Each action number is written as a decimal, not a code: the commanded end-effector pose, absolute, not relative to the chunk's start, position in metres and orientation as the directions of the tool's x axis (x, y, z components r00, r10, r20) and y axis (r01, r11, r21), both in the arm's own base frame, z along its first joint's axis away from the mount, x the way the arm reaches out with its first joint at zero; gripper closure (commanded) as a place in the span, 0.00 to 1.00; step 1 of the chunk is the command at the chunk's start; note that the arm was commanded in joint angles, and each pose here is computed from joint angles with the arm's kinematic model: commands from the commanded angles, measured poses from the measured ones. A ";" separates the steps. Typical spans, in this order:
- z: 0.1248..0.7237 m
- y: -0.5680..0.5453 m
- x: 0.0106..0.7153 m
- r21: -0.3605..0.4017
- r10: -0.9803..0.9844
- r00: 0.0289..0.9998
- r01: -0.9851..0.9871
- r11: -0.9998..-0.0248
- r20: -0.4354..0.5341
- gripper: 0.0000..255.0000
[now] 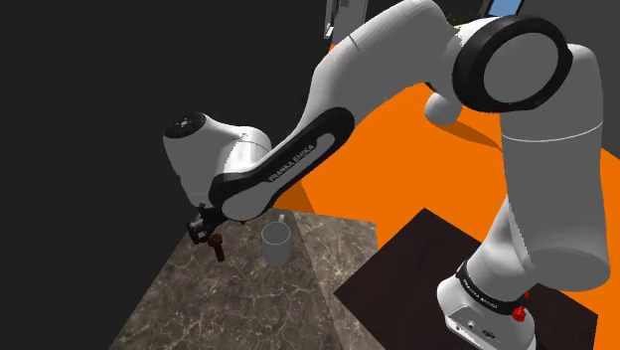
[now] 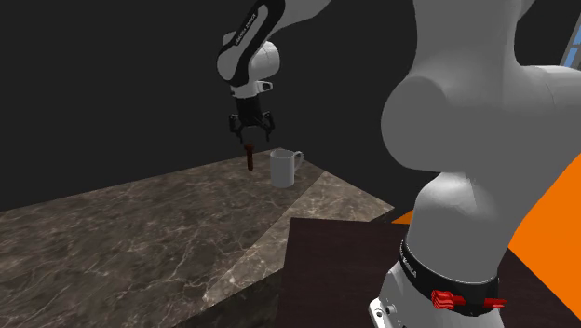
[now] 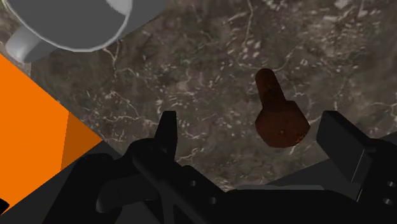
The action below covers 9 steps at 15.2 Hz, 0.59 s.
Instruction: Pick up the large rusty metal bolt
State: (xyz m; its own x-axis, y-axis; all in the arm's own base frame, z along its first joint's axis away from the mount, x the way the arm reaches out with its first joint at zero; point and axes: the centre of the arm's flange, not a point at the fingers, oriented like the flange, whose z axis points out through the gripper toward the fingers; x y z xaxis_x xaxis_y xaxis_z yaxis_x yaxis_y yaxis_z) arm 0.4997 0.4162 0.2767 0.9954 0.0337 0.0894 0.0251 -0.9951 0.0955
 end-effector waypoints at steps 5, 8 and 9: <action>0.248 0.441 0.510 0.096 0.041 0.994 0.031 -0.995 0.105 0.00; 0.233 0.441 0.510 0.096 0.041 0.994 0.031 -0.995 0.105 0.00; 0.224 0.441 0.510 0.096 0.041 0.994 0.031 -0.995 0.105 0.00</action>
State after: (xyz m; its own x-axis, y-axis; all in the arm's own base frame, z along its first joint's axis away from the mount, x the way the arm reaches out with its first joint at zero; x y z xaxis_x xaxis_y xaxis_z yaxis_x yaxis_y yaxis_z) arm 0.5106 0.4405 0.2309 0.9936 0.0407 0.1052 0.0305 -0.9949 0.0961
